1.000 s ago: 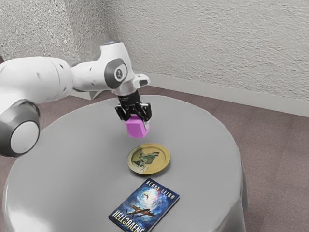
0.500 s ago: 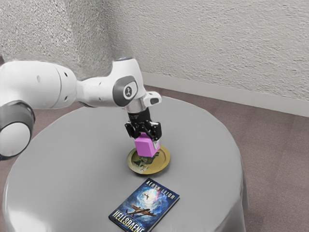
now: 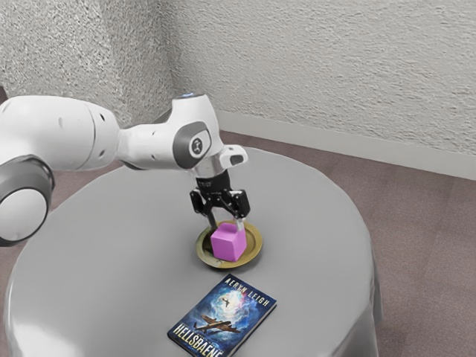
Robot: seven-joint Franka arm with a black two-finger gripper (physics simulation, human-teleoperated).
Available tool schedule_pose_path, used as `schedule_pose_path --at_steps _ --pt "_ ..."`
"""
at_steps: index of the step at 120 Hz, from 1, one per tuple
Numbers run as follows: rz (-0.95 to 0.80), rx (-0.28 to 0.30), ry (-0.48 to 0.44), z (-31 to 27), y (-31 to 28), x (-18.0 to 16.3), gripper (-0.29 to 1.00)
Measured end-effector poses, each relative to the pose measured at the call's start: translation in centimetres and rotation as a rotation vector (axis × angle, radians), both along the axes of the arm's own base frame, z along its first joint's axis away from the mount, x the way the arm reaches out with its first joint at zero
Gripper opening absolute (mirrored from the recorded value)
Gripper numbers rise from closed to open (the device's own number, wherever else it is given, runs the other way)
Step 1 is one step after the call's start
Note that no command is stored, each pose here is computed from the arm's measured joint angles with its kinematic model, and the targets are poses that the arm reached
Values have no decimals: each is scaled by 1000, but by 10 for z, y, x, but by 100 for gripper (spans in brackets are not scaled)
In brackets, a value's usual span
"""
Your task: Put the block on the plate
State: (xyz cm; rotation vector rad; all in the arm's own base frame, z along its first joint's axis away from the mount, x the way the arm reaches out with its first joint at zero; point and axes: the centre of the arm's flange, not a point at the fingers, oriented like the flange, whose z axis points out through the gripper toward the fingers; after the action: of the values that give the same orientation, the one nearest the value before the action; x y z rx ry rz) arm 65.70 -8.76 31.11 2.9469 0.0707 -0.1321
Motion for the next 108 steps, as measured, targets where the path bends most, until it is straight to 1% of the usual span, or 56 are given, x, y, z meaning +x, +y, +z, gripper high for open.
schedule_pose_path --at_steps 8,16,34,52,58,73,92,108 --pt "-9 4 -22 15 -1 0 63" --pt "-30 24 -46 30 -1 -1 65" --pt "-126 117 -105 58 -7 5 67" --pt "-211 157 -153 101 -8 17 69" --pt "-250 186 -167 120 -11 21 69" --pt "-339 228 -160 148 -16 19 70" --pt "-431 247 -148 183 -23 2 70" --pt "-479 254 -122 193 -20 -6 70"
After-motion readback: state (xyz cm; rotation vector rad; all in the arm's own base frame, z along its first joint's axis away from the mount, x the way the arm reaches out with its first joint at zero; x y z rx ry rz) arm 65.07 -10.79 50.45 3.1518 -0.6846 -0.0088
